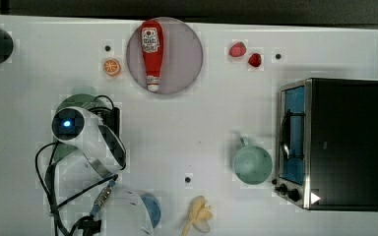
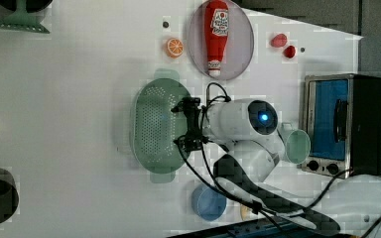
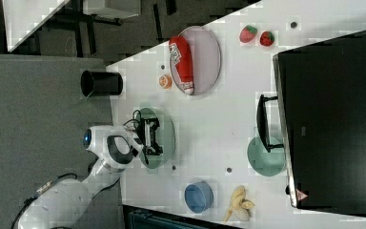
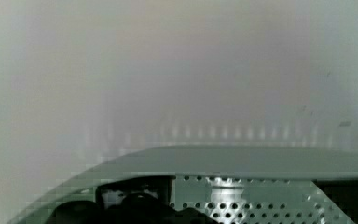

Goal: Drag strainer left to right.

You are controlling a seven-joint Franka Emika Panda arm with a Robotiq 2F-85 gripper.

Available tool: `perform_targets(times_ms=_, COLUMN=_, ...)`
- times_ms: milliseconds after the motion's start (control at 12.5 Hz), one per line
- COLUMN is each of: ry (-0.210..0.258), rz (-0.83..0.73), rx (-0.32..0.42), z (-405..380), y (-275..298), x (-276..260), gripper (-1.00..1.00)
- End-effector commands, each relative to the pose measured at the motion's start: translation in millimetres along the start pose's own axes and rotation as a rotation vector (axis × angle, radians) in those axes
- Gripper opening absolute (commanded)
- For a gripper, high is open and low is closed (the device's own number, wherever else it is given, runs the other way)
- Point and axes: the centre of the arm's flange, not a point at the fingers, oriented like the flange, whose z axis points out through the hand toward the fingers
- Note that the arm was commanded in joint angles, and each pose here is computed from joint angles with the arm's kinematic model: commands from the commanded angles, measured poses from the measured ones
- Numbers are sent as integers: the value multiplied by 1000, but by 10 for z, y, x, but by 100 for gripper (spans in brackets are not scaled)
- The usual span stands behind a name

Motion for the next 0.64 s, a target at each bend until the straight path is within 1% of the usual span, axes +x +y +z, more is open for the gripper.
perform_targets(times_ms=80, ry=7, rz=0, rx=15, z=-178, y=-50, x=368, gripper=100)
perform_targets(times_ms=240, ry=14, rz=-44, rx=10, z=-197, y=-46, x=572, gripper=100)
perform_targets(times_ms=640, ry=16, rz=-19, rx=15, z=-220, y=-147, x=1081, gripper=100)
